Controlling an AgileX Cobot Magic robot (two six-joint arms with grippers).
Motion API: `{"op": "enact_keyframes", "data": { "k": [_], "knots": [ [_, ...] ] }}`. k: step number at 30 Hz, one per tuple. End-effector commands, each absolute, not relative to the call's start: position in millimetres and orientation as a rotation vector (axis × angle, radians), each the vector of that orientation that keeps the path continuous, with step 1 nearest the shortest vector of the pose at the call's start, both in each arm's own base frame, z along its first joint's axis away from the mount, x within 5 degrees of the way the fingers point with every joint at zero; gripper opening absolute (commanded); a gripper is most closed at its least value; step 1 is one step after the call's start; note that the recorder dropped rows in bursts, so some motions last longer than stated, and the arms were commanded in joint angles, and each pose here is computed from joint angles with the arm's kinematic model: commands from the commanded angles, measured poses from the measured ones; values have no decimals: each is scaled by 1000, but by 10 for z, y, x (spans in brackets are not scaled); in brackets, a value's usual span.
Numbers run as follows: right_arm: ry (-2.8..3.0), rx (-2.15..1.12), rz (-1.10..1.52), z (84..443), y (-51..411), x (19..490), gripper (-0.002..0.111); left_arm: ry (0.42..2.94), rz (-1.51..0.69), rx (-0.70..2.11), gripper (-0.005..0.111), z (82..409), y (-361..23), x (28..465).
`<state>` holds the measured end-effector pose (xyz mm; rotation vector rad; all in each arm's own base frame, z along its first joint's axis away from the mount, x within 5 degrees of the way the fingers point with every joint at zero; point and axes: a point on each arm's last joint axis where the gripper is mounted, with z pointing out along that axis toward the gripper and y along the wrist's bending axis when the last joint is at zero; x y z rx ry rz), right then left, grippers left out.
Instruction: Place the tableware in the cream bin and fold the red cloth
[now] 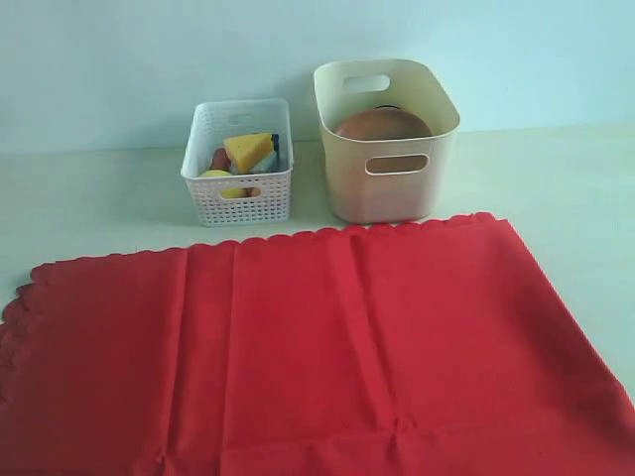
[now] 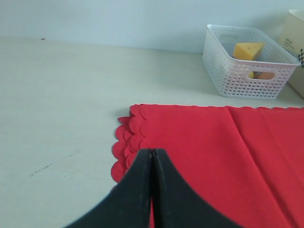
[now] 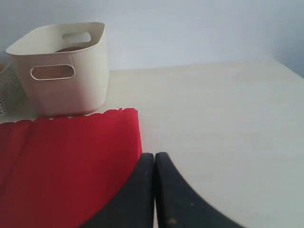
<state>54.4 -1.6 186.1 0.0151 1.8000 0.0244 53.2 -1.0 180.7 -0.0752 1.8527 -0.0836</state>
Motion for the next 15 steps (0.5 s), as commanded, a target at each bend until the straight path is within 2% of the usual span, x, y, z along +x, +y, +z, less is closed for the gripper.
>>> {"op": "enact_keyframes", "data": {
  "k": [1, 15],
  "knots": [
    [1782, 7, 12, 1862, -18, 545, 0, 1841, -82, -77, 1, 1809, -9, 531],
    [1783, 11, 17, 1861, -17, 545, 0, 1841, -82, -77, 1, 1809, -9, 531]
  ]
}}
